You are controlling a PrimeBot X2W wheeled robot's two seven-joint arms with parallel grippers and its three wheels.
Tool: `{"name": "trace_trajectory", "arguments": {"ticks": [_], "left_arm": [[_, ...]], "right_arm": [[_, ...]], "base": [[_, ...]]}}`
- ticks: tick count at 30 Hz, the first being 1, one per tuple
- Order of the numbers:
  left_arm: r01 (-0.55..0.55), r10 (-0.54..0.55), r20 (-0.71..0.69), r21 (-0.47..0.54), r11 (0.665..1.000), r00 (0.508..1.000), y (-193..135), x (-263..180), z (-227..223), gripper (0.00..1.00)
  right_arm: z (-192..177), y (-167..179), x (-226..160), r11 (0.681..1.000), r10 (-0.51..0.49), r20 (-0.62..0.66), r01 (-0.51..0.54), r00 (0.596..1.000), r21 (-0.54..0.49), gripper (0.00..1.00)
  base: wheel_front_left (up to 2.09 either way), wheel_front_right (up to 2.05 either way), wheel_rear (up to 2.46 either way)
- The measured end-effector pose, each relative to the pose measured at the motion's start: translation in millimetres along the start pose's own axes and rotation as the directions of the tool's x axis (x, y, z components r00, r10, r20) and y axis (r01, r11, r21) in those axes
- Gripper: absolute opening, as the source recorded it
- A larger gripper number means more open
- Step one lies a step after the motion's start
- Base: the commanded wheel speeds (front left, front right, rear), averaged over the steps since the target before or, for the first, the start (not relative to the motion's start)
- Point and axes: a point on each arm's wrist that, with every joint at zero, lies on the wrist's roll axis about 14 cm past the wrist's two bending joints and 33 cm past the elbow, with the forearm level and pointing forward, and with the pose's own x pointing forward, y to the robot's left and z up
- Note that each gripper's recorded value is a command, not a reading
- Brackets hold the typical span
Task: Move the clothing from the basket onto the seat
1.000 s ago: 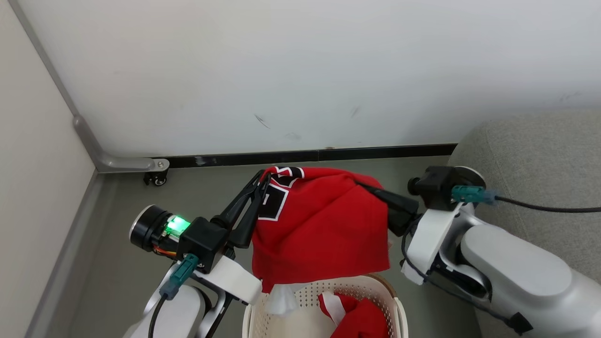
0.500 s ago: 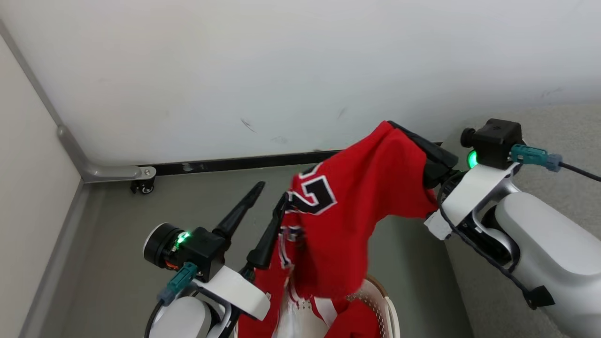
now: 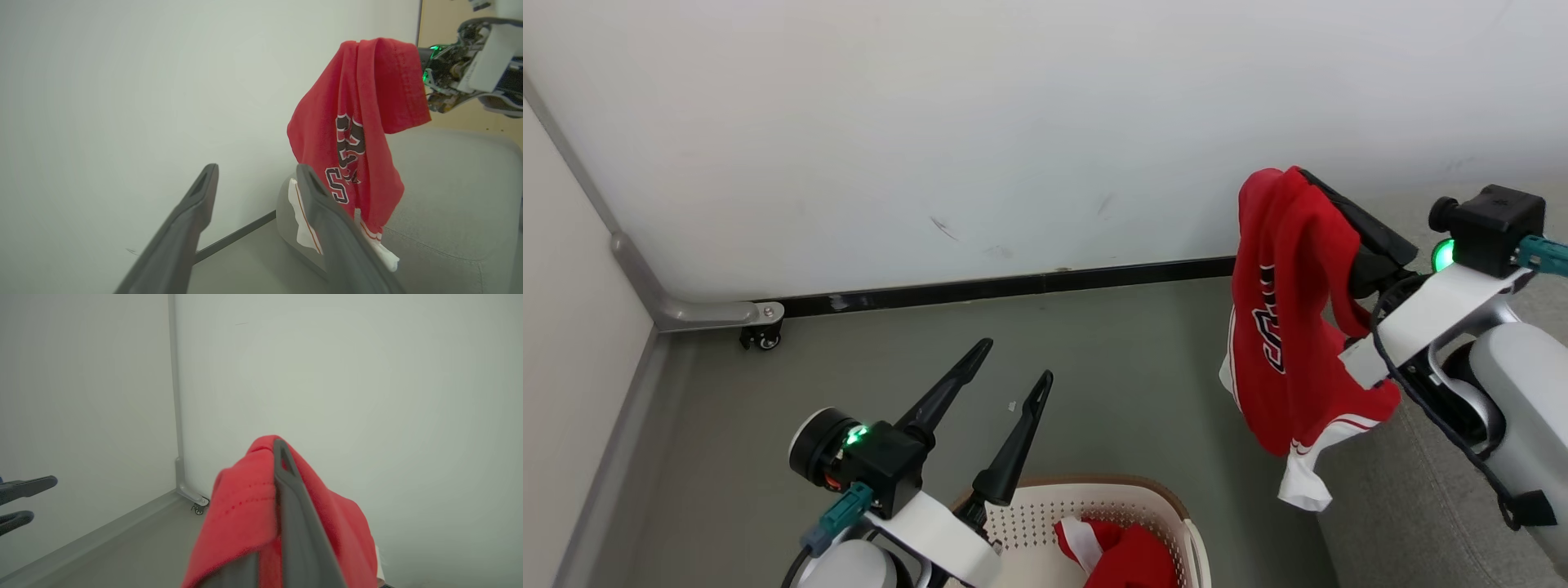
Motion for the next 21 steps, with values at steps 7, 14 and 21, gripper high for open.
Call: {"name": "trace_trajectory", "arguments": {"ticks": [7,14,21], "left_arm": [[0.060,-0.061,-0.021,-0.028,0.998,0.998,-19.5,-2.6,-8.5,1.00],[0.127,-0.129,-0.046,-0.044,0.991,0.991,-38.3,-2.4,-16.9,1.00],[0.205,-0.210,-0.059,-0.077,0.976,0.976,-62.7,-1.0,-22.7,1.00]], "right_arm": [[-2.7,-36.0,-26.9,0.994,-0.107,-0.025,0.106,0.994,-0.042,0.00],[1.1,-54.4,-47.0,0.983,-0.177,-0.020,0.176,0.984,-0.061,0.00],[4.2,-60.9,-63.5,0.974,-0.213,-0.018,0.211,0.977,-0.085,0.00]], "base": [[0.00,0.00,0.00],[0.00,0.00,0.00],[0.00,0.00,0.00]]}}
